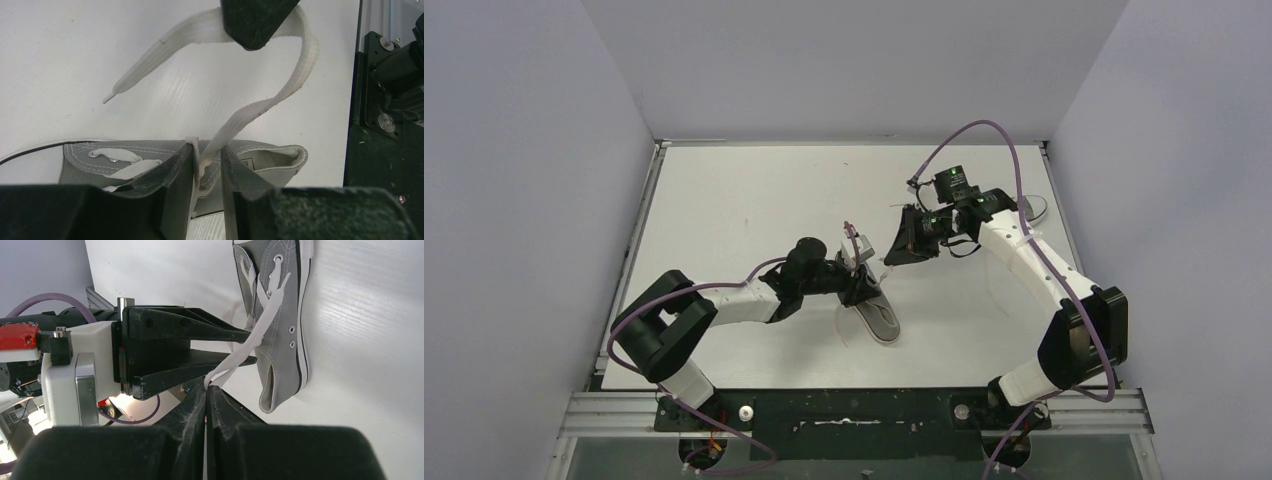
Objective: Tie the shoes
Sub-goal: Wrap the shoelace around the shoelace.
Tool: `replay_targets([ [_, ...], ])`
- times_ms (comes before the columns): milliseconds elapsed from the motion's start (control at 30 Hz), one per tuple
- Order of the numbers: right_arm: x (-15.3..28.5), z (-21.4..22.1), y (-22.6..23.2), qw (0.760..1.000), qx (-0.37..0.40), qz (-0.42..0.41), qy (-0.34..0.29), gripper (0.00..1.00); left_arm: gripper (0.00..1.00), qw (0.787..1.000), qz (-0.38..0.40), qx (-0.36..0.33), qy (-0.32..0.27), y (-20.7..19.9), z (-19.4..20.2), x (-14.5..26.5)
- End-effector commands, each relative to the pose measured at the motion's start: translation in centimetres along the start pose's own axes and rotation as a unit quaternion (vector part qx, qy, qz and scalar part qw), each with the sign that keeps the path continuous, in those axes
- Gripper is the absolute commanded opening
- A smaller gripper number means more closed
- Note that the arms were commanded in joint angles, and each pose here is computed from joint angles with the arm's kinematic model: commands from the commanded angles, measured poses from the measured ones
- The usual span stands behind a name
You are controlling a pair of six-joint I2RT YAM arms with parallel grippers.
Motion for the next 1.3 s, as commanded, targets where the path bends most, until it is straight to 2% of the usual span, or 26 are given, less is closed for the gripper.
replay_targets([
  [0,0.5,-1.1,1.0,0.999,0.017,-0.022,-0.026,0.0,0.19,0.998,0.021,-0.018,-0.052,-0.8,-2.6,-0.8],
  [133,0.3,-1.4,0.8,0.999,0.026,-0.015,-0.028,0.0,0.01,0.999,0.025,-0.01,-0.048,-0.9,-2.6,-0.7],
  [333,-1.0,-4.5,-0.1,0.995,0.088,0.012,-0.049,0.0,0.0,0.997,0.011,0.025,-0.066,-1.1,-1.7,0.3],
  [500,-5.0,-7.1,3.2,0.98,0.165,-0.081,-0.07,0.0,0.0,0.996,-0.002,0.034,-0.078,-1.2,-1.2,0.8],
  [600,-7.2,-7.3,4.6,0.973,0.18,-0.125,-0.069,0.0,0.0,0.995,-0.014,0.03,-0.091,-1.1,-0.9,1.1],
  [667,-8.7,-7.1,4.7,0.972,0.166,-0.155,-0.051,0.0,0.0,0.994,-0.018,0.029,-0.1,-1.1,-0.8,1.3],
  [767,-11.4,-6.1,3.9,0.974,0.123,-0.19,0.015,0.01,0.0,0.994,-0.017,0.027,-0.104,-1.2,-0.6,1.5],
  [900,-13.8,-4.3,2.7,0.975,0.085,-0.164,0.126,0.01,0.0,0.994,-0.012,0.029,-0.102,-1.4,0.0,1.5],
  [1033,-14.5,-4.0,2.8,0.975,0.072,-0.145,0.151,0.03,0.0,0.993,-0.009,0.039,-0.107,-1.6,0.1,1.7],
  [1167,-13.1,-5.6,2.9,0.982,0.057,-0.135,0.12,0.23,0.0,0.991,-0.011,0.058,-0.116,-1.9,0.0,2.2],
  [1267,-9.6,-7.2,2.8,0.989,0.077,-0.098,0.085,0.45,0.0,0.988,-0.024,0.095,-0.12,-2.0,0.0,2.5],
])
Point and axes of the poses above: each gripper's point midway between its finger pads, its own x axis back along the fingers, its own y axis along the line the jaws close on, z = x × y, the point moved 9 cm from there along x, back along the fingers, and after that the axes turned 14 degrees about x, right-handed, at the moved point
